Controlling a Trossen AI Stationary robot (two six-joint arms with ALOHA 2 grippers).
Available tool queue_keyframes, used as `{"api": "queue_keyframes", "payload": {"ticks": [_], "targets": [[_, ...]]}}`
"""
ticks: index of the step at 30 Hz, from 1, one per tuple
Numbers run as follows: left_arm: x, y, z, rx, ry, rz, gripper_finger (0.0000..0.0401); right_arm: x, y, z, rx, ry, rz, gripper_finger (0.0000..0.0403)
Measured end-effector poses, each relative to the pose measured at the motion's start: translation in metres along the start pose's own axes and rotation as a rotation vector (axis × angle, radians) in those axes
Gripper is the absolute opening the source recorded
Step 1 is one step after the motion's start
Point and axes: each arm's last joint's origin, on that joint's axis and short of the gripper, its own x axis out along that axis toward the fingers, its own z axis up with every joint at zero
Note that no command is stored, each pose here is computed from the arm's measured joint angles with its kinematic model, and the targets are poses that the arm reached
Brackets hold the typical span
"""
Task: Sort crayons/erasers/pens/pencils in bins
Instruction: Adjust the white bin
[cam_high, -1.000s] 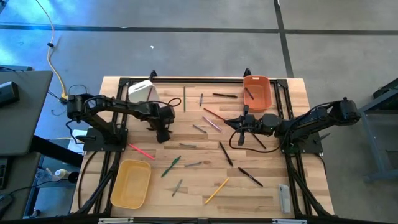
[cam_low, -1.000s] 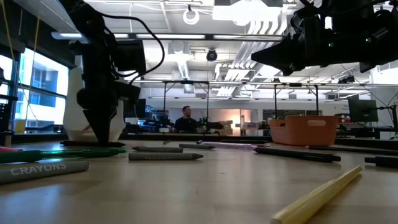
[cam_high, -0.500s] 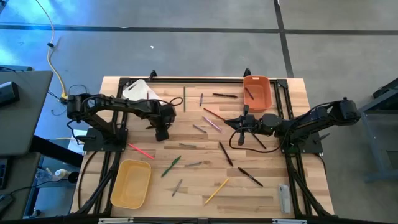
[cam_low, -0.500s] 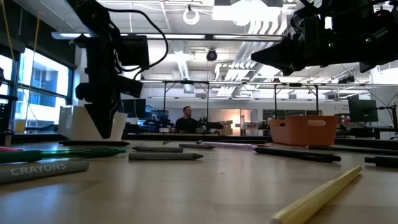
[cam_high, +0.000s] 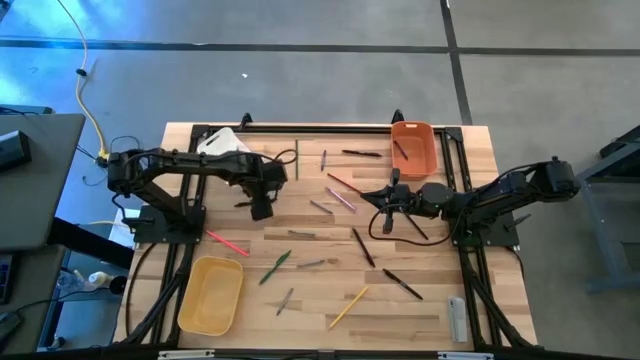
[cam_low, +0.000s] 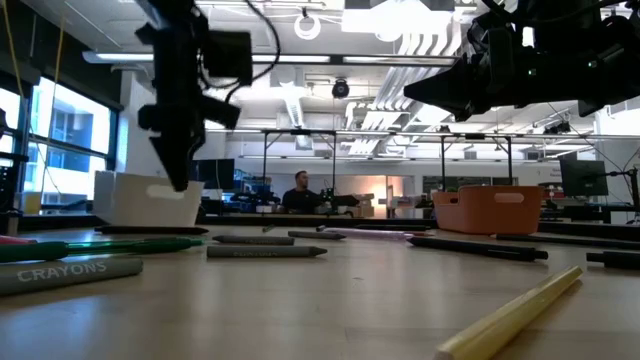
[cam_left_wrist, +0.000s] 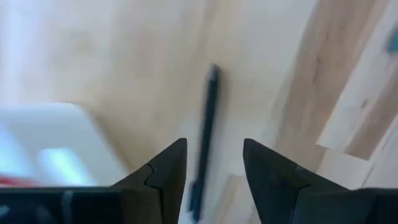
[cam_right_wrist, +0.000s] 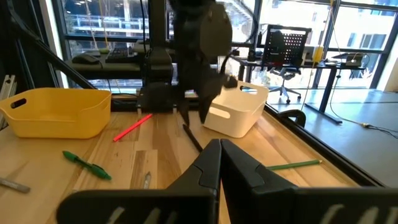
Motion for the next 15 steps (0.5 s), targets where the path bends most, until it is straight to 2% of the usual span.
{"api": "queue_keyframes", "payload": {"ticks": [3, 6, 15], "targets": [[-0.021, 0.006, 0.008, -0.041, -0.02, 0.075, 0.0152, 0.0, 0.0, 0.0, 0.0, 0.0, 0.0, 0.0], [-0.031, 0.016, 0.01, -0.11, 0.0, 0.084, 0.0152, 0.0, 0.0, 0.0, 0.0, 0.0, 0.004, 0.0], [-0.021, 0.043, -0.002, -0.253, 0.083, 0.19, 0.017, 0.0, 0.0, 0.0, -0.003, 0.0, 0.009, 0.0]]}}
